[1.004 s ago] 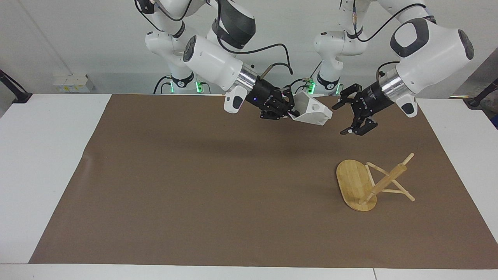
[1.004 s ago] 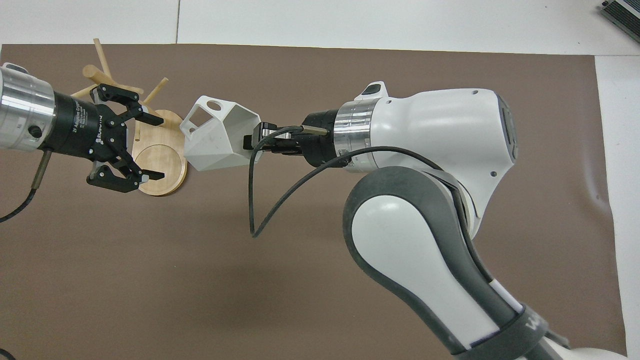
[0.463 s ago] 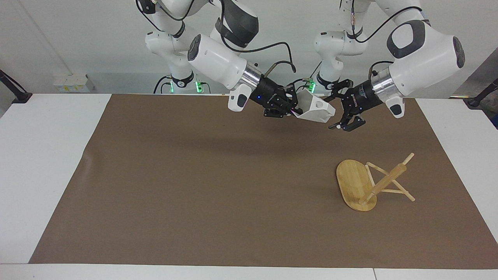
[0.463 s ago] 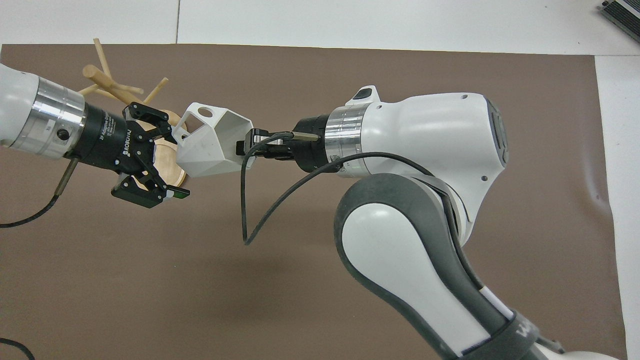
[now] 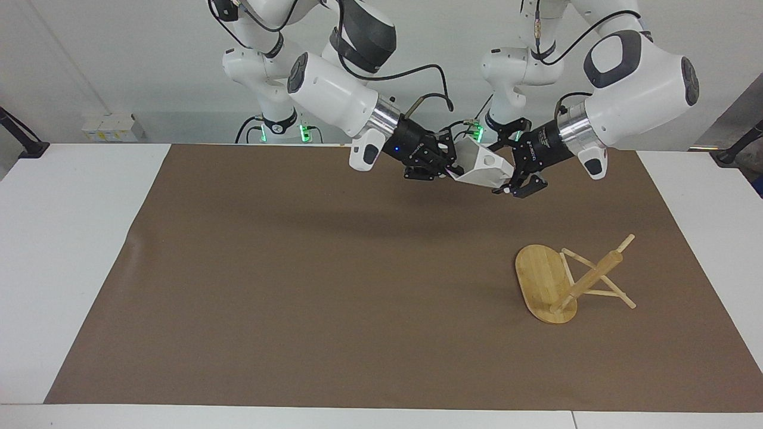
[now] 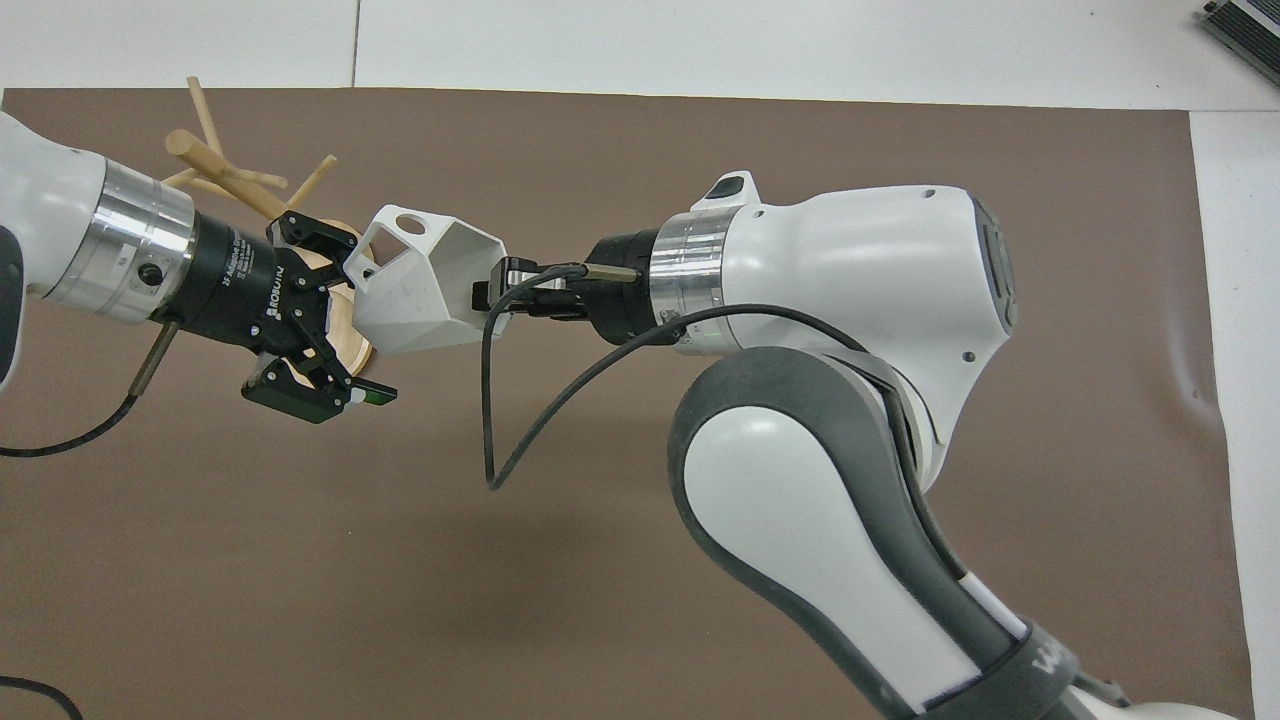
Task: Hang cup on rack
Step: 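Move the open left gripper onto the cup held by the right gripper, then close the left gripper on the cup body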
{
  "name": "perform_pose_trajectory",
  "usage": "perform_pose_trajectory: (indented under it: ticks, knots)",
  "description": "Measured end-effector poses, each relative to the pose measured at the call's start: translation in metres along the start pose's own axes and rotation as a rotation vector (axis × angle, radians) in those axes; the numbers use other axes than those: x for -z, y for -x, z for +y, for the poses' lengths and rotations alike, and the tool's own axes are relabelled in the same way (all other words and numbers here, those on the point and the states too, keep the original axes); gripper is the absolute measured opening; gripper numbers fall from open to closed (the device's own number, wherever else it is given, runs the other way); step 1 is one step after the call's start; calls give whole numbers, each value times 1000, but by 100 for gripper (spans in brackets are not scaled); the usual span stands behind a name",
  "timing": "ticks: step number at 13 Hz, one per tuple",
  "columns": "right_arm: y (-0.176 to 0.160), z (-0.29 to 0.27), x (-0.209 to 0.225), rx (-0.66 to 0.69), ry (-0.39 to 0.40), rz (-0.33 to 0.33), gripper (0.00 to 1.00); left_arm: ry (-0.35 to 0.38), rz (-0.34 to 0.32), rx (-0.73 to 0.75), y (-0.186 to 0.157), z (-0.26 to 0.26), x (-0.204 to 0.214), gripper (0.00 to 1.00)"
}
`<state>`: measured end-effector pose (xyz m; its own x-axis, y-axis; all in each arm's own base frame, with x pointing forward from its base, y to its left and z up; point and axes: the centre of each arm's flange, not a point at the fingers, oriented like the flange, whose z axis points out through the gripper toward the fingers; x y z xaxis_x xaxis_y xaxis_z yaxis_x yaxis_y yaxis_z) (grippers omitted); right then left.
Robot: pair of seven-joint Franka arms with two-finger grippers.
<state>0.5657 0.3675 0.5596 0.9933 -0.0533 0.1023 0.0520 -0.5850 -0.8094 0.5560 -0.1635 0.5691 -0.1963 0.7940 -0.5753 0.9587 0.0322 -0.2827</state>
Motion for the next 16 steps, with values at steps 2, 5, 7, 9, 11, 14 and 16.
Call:
perform_pose_trajectory:
  ticks: [2,5,7,9,11,14,16]
  knots:
    - [0,0,0,0,0,1,10,-1,-4,1,0,0,0,100]
    - [-1,1,2,-1,0,4,10,-3,-20,5,0,2,-1,100]
    - [-2,0,2,-1,-1,8,10,16,-27,5,1,4,1,100]
    - [-1,0,1,0,-1,6,10,55,-43,6,2,8,5,100]
    - [-1,-1,1,1,-1,5,10,77,-50,9,1,12,7,100]
    - [-1,-1,1,1,-1,4,10,72,-50,10,2,13,4,100]
    - [-4,2,2,-1,3,14,10,64,-50,7,3,12,2,75]
